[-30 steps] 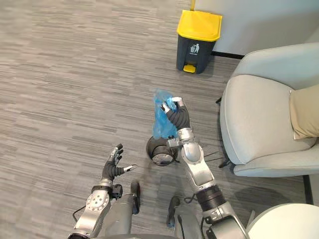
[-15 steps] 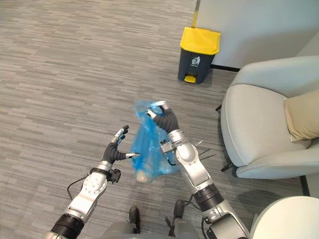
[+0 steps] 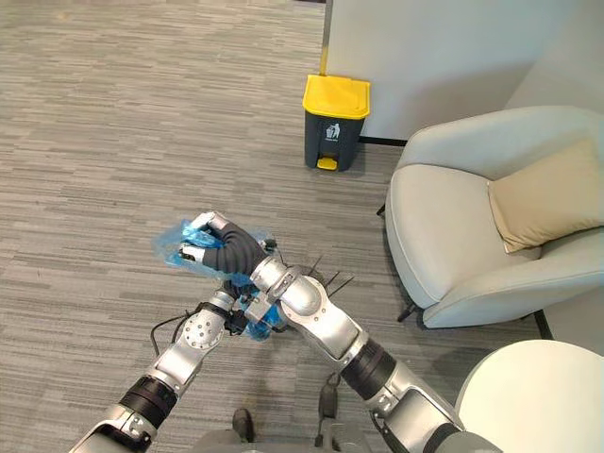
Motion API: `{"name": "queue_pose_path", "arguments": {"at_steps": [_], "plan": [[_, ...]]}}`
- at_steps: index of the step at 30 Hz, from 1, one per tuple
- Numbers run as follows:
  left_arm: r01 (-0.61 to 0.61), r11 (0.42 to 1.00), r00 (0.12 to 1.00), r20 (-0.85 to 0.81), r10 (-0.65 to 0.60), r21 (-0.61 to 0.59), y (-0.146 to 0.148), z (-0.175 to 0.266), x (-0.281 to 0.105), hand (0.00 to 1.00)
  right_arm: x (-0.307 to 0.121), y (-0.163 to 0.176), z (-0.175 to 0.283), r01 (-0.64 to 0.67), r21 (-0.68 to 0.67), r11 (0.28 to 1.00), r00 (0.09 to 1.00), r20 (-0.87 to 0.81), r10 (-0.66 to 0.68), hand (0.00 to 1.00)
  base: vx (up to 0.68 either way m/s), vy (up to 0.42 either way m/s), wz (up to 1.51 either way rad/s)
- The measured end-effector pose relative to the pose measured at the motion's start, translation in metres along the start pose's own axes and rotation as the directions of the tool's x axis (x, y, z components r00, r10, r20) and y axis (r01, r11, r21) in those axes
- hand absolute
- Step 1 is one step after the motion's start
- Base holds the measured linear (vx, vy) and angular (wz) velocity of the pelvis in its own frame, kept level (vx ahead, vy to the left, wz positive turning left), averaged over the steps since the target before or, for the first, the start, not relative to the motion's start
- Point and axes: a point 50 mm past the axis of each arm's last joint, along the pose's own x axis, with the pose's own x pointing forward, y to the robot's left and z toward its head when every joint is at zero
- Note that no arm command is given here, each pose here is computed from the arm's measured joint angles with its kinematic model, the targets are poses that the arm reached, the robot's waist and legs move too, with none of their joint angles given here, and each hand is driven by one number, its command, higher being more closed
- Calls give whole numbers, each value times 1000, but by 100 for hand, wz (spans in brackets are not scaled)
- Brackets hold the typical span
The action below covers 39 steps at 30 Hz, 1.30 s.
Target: Gather rubbish on tea table into small bin, then transfer packed bag to large trash can.
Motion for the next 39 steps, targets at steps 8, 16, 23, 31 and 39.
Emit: {"name": "queue_pose_path", "arguments": {"at_steps": [8, 16, 23, 31, 39], "plan": [[-16, 999, 999, 29, 17, -37, -11, 9, 4, 100, 2, 7, -1, -29, -15, 999, 1000, -3, 29, 100, 0, 0, 0], [-87, 984, 996, -33, 83, -154, -14, 3, -3, 100, -21, 17, -19, -24, -159, 987, 998, -66, 14, 0, 0, 0, 0], [-237, 956, 953, -234, 194, -175, 4, -41, -44, 100, -103, -34, -27, 158, -518, 841, 941, -179, -287, 0, -16, 20, -15], [-389, 906, 850, -444, 284, -166, 20, -81, -104, 100, -243, -62, -60, 318, -646, 694, 565, -458, -686, 0, 19, 5, 0], [-475, 872, 671, -690, 271, -119, 18, -126, -169, 100, -358, -31, -104, 373, -636, 675, 50, -713, -699, 0, 20, -4, 31]]}}
